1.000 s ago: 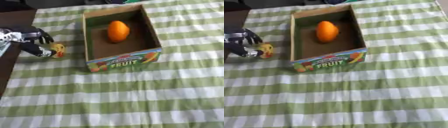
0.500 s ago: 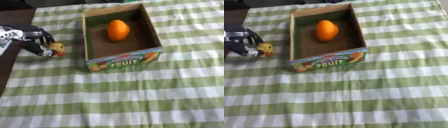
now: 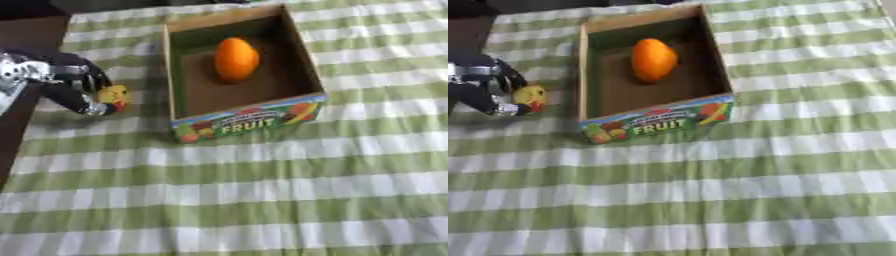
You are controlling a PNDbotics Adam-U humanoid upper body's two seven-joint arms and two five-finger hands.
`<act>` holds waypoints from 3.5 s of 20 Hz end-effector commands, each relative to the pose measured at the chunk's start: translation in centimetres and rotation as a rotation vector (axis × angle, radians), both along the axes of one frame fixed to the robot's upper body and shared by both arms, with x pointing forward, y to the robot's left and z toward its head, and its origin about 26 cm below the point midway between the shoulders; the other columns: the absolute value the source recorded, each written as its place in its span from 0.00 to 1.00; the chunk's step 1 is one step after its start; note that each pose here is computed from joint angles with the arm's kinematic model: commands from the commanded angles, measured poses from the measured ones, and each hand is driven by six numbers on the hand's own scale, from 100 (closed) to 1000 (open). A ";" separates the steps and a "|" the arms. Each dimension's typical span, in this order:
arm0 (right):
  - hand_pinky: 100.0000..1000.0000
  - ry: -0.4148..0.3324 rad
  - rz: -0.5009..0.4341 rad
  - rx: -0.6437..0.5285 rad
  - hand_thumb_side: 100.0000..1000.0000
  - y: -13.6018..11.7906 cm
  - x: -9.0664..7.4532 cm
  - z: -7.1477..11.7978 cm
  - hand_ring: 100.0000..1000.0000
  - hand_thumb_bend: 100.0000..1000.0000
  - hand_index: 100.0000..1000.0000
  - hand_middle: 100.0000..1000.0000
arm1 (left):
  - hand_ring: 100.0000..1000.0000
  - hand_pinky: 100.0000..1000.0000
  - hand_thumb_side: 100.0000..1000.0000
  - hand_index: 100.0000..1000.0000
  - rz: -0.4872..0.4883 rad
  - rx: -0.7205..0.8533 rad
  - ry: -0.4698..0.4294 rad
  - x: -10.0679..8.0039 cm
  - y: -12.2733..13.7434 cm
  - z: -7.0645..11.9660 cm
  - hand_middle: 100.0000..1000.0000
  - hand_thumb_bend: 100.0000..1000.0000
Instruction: Pick up objects on the table and place them in the box.
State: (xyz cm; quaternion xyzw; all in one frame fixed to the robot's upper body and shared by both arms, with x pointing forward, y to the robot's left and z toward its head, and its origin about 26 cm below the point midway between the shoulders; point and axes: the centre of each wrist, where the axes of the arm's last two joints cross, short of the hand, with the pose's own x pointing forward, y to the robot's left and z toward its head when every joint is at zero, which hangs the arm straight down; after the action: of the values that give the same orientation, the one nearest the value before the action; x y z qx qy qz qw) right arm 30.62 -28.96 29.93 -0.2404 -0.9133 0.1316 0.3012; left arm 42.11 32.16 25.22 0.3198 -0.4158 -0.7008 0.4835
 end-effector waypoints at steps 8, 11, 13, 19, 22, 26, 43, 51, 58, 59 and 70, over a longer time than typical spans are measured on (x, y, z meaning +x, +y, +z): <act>0.75 -0.022 0.007 0.006 0.96 -0.3 -0.5 0.5 0.72 0.00 0.83 0.60 | 0.59 0.34 0.39 0.71 0.067 0.089 -0.154 -0.1 0.2 0.7 0.54 0.07; 0.75 -0.021 0.005 0.010 0.96 -0.4 -0.5 0.5 0.72 0.00 0.83 0.60 | 0.55 0.30 0.34 0.67 0.079 0.081 -0.177 0.1 0.1 0.3 0.50 0.00; 0.75 -0.020 0.005 0.012 0.96 -0.4 -0.5 0.5 0.72 0.00 0.83 0.60 | 0.53 0.28 0.30 0.65 0.088 0.067 -0.191 0.2 0.1 0.1 0.48 0.00; 0.75 -0.011 0.002 0.011 0.97 -0.3 -0.5 0.4 0.72 0.00 0.83 0.60 | 0.49 0.23 0.13 0.62 0.130 0.026 -0.248 0.4 0.2 0.0 0.45 0.00; 0.75 -0.007 -0.002 0.014 0.97 -0.3 -0.5 0.4 0.72 0.00 0.83 0.60 | 0.47 0.21 0.17 0.59 0.150 0.002 -0.283 0.4 0.2 0.2 0.43 0.00; 0.75 -0.003 -0.004 0.015 0.98 -0.4 -0.5 0.3 0.72 0.00 0.83 0.60 | 0.44 0.17 0.18 0.48 0.177 -0.020 -0.330 0.4 0.2 0.5 0.39 0.00; 0.75 0.009 -0.011 0.022 0.98 -0.4 -0.5 0.0 0.72 0.00 0.83 0.60 | 0.39 0.13 0.19 0.39 0.143 -0.053 -0.522 -0.9 -1.9 5.1 0.33 0.00; 0.75 -0.002 0.002 0.030 0.97 -0.2 -0.4 0.2 0.72 0.00 0.82 0.60 | 0.39 0.13 0.20 0.39 0.038 -0.088 -0.668 -1.1 -6.9 8.2 0.34 0.00; 0.75 -0.020 0.024 0.038 0.97 0.2 -0.4 0.5 0.73 0.00 0.82 0.60 | 0.39 0.14 0.20 0.39 -0.101 -0.154 -0.723 -1.4 -12.7 9.1 0.34 0.00; 0.75 -0.021 0.026 0.039 0.97 0.2 -0.4 0.5 0.73 0.00 0.82 0.60 | 0.39 0.14 0.20 0.39 -0.115 -0.157 -0.726 -1.4 -13.3 9.1 0.34 0.00; 0.75 -0.039 0.048 0.055 0.96 0.6 -0.3 0.9 0.73 0.00 0.82 0.60 | 0.39 0.14 0.20 0.39 -0.209 -0.175 -0.725 -1.3 -19.6 6.2 0.35 0.00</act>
State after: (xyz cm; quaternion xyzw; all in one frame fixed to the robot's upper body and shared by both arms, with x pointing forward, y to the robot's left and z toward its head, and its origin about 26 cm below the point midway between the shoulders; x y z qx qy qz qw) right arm 30.84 -28.38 29.88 -0.2124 -0.9219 0.1073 0.3057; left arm 41.07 13.10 30.78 0.4512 -0.6426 -0.5567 0.2712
